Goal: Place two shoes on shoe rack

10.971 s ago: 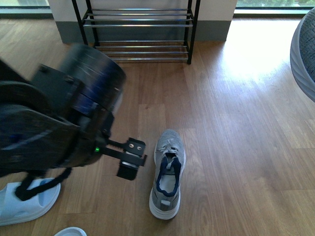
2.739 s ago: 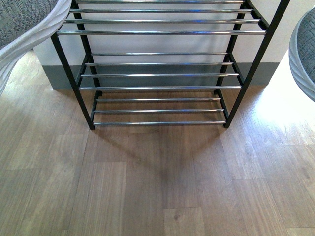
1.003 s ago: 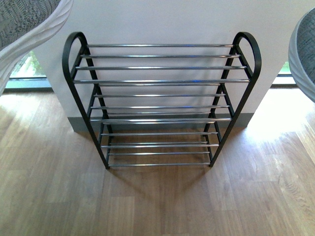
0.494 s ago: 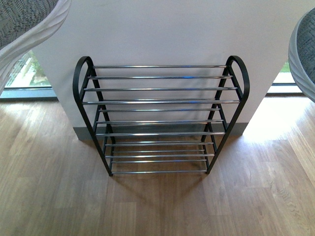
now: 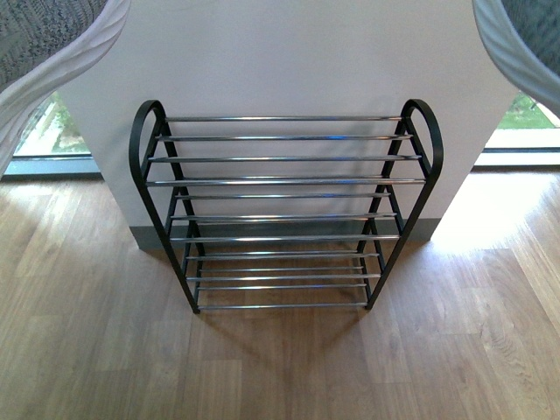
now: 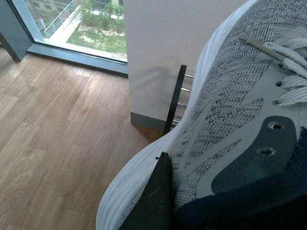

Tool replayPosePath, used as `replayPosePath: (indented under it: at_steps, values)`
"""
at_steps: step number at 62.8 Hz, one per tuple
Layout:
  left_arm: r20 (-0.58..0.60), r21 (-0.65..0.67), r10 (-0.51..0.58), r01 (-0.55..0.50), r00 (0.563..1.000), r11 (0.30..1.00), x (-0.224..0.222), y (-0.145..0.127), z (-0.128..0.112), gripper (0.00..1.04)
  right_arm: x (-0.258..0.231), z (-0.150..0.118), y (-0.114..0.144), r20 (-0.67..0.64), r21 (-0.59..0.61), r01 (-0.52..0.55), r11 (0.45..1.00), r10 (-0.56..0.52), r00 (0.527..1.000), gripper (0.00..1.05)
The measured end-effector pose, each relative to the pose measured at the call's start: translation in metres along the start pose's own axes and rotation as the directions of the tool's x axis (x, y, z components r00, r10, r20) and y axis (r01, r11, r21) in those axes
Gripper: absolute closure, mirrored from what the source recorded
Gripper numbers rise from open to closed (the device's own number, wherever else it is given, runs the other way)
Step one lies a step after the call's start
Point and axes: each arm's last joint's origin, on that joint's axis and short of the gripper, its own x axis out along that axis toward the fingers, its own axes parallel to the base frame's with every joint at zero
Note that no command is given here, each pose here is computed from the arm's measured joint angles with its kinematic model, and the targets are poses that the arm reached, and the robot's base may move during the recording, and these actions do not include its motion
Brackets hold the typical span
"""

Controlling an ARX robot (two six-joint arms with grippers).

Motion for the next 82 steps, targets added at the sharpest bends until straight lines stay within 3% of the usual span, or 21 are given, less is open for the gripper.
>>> replayPosePath:
  at_steps: [14, 23, 45, 72, 82]
  values:
    - [0.001, 0.0, 0.002, -0.002, 1.0, 1.0, 0.0, 0.0, 0.0, 1.03, 0.061, 0.006, 0.009, -0.129, 0.058, 0.079, 0.995, -0.071, 0.989, 1.03]
    - [0.0, 0.0, 0.001, -0.001, 1.0, 1.0, 0.0, 0.0, 0.0, 1.03, 0.126, -0.004, 0.028, -0.253, 0.103, 0.122, 0.987, -0.092, 0.963, 1.03]
    - [0.001, 0.0, 0.002, -0.002, 1.0, 1.0, 0.0, 0.0, 0.0, 1.03, 0.231, -0.027, 0.056, -0.402, 0.128, 0.202, 0.971, -0.136, 0.906, 1.03]
    - [0.001, 0.0, 0.002, -0.002, 1.0, 1.0, 0.0, 0.0, 0.0, 1.03, 0.321, -0.052, 0.035, -0.494, 0.208, 0.411, 0.888, -0.268, 0.828, 1.03]
    - [0.001, 0.0, 0.002, -0.002, 1.0, 1.0, 0.0, 0.0, 0.0, 1.03, 0.338, -0.053, 0.025, -0.488, 0.225, 0.454, 0.862, -0.304, 0.818, 1.03]
